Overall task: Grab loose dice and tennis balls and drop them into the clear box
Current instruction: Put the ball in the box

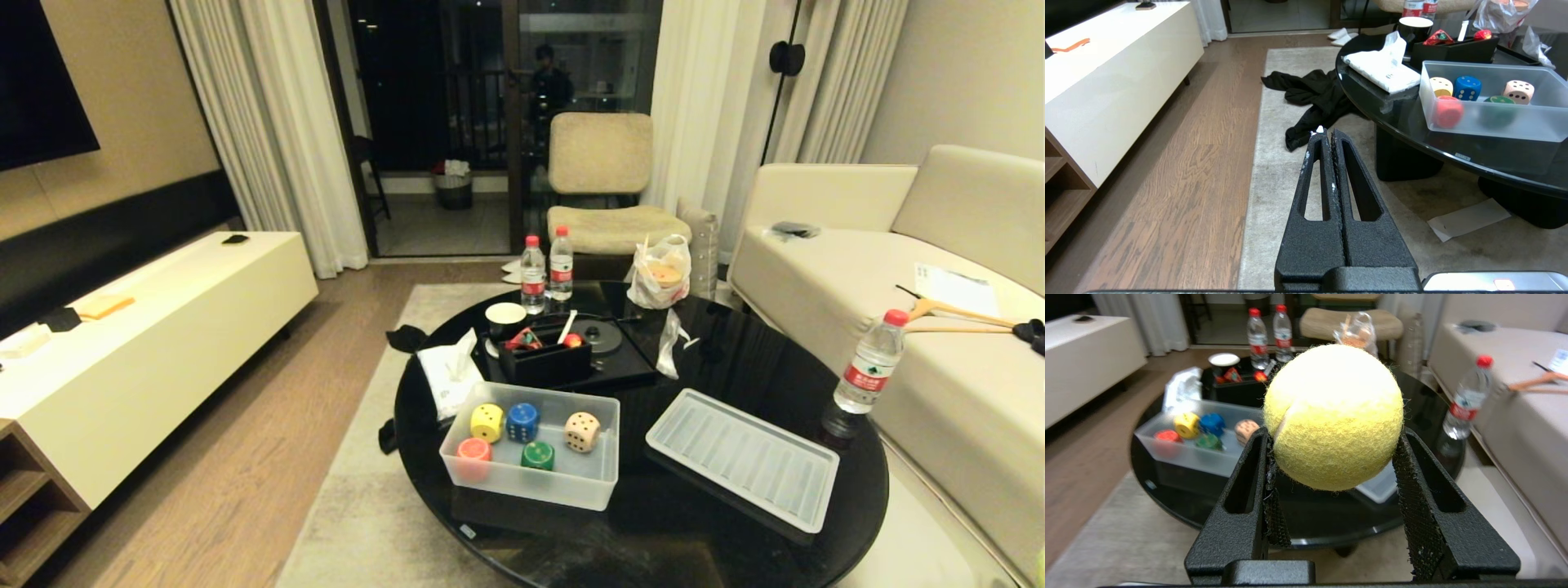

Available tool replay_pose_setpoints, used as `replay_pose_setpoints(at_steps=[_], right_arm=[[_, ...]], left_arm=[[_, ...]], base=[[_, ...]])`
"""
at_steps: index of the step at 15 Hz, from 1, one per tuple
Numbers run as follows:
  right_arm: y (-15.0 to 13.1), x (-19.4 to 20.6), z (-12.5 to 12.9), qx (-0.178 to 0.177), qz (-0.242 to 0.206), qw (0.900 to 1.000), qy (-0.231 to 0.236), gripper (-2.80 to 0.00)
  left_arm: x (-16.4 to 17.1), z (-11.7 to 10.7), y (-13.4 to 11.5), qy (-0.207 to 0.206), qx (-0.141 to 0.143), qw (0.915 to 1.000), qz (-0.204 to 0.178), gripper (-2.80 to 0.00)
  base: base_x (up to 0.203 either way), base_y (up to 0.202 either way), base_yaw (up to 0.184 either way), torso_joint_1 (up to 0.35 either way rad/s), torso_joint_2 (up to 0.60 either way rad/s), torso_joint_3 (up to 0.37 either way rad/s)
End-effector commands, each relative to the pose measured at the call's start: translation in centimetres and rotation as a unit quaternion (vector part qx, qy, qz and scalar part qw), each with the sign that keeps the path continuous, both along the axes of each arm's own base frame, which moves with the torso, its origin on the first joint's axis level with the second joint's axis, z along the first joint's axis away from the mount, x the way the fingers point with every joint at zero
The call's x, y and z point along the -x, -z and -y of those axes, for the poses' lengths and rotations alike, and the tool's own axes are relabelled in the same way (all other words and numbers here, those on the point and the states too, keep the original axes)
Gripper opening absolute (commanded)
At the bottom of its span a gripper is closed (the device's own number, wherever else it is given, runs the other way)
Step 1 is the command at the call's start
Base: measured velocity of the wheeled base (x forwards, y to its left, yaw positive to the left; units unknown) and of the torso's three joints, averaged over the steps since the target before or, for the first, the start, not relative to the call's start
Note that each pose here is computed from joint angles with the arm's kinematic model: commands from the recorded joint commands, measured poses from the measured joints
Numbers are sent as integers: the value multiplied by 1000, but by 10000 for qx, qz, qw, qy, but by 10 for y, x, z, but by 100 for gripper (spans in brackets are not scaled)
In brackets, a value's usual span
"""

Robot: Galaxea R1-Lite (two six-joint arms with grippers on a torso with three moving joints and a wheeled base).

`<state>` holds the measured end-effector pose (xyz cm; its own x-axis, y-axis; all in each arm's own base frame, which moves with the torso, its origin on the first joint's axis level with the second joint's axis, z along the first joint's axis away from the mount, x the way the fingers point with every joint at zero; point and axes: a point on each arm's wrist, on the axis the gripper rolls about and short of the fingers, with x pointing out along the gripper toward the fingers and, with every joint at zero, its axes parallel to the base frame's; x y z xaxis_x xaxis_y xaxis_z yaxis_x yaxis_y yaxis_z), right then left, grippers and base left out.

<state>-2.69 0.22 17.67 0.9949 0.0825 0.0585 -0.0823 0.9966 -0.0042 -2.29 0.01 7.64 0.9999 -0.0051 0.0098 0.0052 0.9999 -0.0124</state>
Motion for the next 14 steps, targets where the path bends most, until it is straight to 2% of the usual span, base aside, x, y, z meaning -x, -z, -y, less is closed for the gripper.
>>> replay_pose_setpoints(at_steps=[1, 4, 6, 7, 9, 11, 14], right_arm=[[-50, -39, -1, -7, -497, 9986, -176, -280], [-109, -95, -1, -119, -686, 9966, -447, -280], [-147, -141, -2, -449, -716, 9939, -707, -280], [-157, -165, -3, -600, -830, 9915, -801, -280], [-160, -220, -6, -800, -1200, 9849, -955, -280], [-150, -274, -15, -887, -1584, 9772, -1104, -280], [-131, -345, -45, -800, -1921, 9705, -1216, -280]], left_arm=[[0, 0, 0, -3, -1, 10000, -3, -280], [0, 0, 0, -3, -1, 10000, -3, -280], [0, 0, 0, -3, -1, 10000, -3, -280], [0, 0, 0, -3, -1, 10000, -3, -280], [0, 0, 0, -3, -1, 10000, -3, -280], [0, 0, 0, -3, -1, 10000, -3, -280], [0, 0, 0, -3, -1, 10000, -3, -280]], base=[[0, 0, 0, 0, 0, 0], [0, 0, 0, 0, 0, 0], [0, 0, 0, 0, 0, 0], [0, 0, 0, 0, 0, 0], [0, 0, 0, 0, 0, 0], [0, 0, 0, 0, 0, 0], [0, 0, 0, 0, 0, 0]])
